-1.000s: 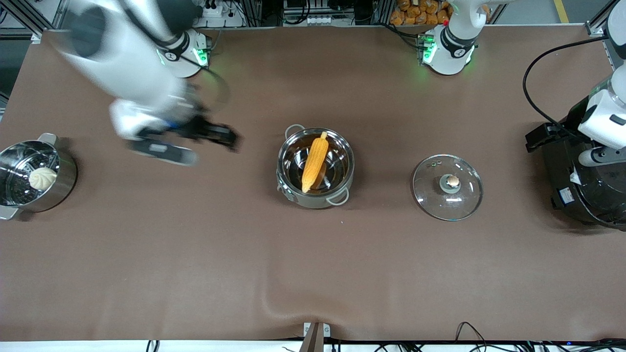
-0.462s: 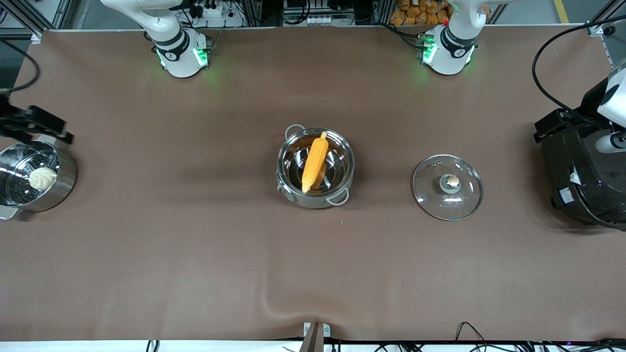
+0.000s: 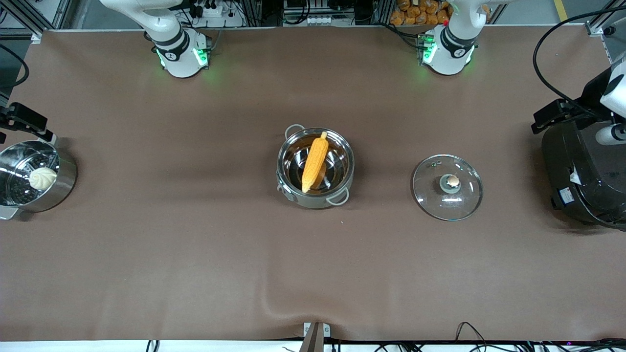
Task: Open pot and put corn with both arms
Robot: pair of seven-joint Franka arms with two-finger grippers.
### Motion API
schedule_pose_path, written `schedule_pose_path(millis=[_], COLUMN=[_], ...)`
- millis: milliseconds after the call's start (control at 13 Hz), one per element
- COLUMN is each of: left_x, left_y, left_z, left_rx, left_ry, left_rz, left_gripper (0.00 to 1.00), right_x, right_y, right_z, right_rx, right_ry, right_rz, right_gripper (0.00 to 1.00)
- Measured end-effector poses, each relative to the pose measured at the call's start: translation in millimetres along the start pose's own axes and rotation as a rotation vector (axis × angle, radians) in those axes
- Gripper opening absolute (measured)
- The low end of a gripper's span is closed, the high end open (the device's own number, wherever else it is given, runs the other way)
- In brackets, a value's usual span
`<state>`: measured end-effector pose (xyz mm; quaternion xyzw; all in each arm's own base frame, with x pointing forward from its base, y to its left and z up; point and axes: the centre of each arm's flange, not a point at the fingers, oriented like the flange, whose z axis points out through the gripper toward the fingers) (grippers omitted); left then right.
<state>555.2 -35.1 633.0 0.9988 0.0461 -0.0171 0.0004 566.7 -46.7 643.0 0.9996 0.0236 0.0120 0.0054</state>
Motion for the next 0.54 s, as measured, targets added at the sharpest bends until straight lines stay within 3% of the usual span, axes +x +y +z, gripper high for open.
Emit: schedule_pose_path(millis=[538], left_x=[-0.6], left_y=[-0.7], left_z=[-2.4], left_rx=[0.000], left_ry=[0.000], left_rz=[-0.001], left_gripper=[1.00], right_x=[-4.9], right_y=[-9.0], right_z=[2.5], right_rx=[0.006], right_ry=[-0.044], right_rz=[0.007], right_gripper=[1.00])
